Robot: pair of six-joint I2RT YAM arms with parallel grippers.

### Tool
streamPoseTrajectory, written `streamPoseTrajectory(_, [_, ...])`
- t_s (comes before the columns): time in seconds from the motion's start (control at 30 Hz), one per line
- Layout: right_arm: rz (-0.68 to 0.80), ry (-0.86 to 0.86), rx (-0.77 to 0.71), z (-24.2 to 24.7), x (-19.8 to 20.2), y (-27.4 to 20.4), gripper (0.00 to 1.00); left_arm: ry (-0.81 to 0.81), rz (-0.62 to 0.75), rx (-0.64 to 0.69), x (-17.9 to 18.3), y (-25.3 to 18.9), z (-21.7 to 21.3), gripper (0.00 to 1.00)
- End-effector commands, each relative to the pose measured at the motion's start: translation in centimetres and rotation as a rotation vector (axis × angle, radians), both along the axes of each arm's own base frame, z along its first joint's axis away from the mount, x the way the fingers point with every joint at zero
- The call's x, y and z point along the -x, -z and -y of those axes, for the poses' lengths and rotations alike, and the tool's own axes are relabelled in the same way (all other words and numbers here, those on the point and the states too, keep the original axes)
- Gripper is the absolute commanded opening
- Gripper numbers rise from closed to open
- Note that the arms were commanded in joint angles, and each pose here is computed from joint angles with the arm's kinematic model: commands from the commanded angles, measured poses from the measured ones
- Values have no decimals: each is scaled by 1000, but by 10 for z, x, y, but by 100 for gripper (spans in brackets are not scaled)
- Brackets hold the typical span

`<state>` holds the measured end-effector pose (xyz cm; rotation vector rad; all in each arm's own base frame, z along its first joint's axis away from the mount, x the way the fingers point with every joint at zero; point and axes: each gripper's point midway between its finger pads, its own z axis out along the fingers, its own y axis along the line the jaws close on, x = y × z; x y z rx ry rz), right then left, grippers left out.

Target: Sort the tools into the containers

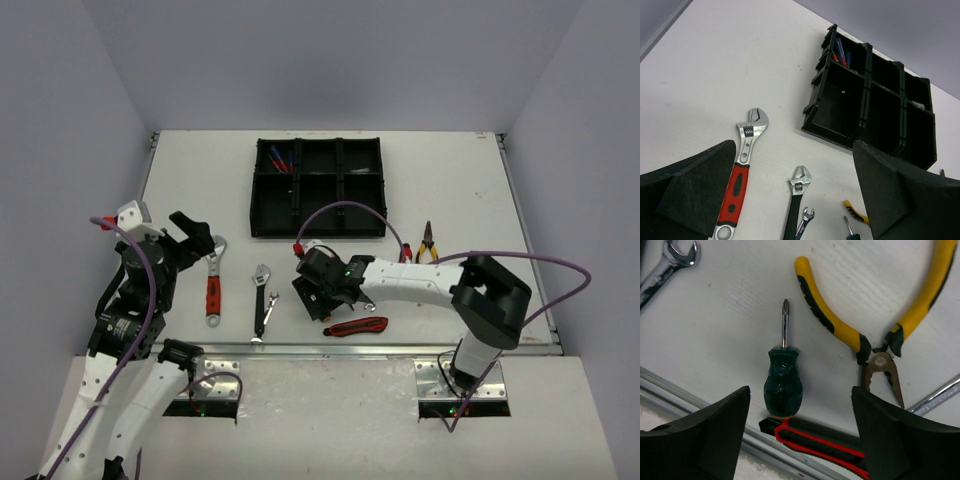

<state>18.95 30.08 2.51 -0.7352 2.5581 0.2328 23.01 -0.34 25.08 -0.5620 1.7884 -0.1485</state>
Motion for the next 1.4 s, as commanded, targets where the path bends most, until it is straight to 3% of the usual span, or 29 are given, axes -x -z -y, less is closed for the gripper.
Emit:
streamPoseTrajectory(0.0, [16,28,-39,-25,-5,-3,71,-8,48,16,-3,-15,-1,100])
streamPoseTrajectory(0.13, [-2,39,-22,-30,-5,11,52,9,46,16,-4,-14,2,100])
streamPoseTrajectory(0.3, [-58,33,2,-34,2,29,49,18,49,15,-4,-15,3,100])
streamPoseTrajectory(0.33, [-67,31,5,-35,3,32,44,19,52,16,-4,-16,3,100])
streamPoseTrajectory(0.4, [-67,22,3,-40,5,30,21,22,56,16,-3,-16,4,100])
streamPoseTrajectory(0.43, [-65,20,3,-40,5,29,18,21,58,17,-3,-17,3,100])
streamPoseTrajectory(0.5, [-38,5,-16,-45,5,13,6,23,61,17,-3,-17,4,100])
streamPoseTrajectory(0.67, [86,-51,-125,-57,-9,-55,0,21,67,18,-2,-19,3,100])
streamPoseTrajectory(0.83, [237,-17,-204,-50,-74,-125,0,15,78,21,0,-21,2,100])
streamPoseTrajectory(1.1, [494,24,-292,-48,-260,-205,0,22,71,19,-1,-19,3,100])
streamPoseTrajectory(1.2, [553,-15,-209,-51,-324,-176,0,27,70,17,-2,-19,4,100])
streamPoseTrajectory(1.37, [749,-24,-142,-37,-398,-181,0,40,67,16,-2,-18,6,100])
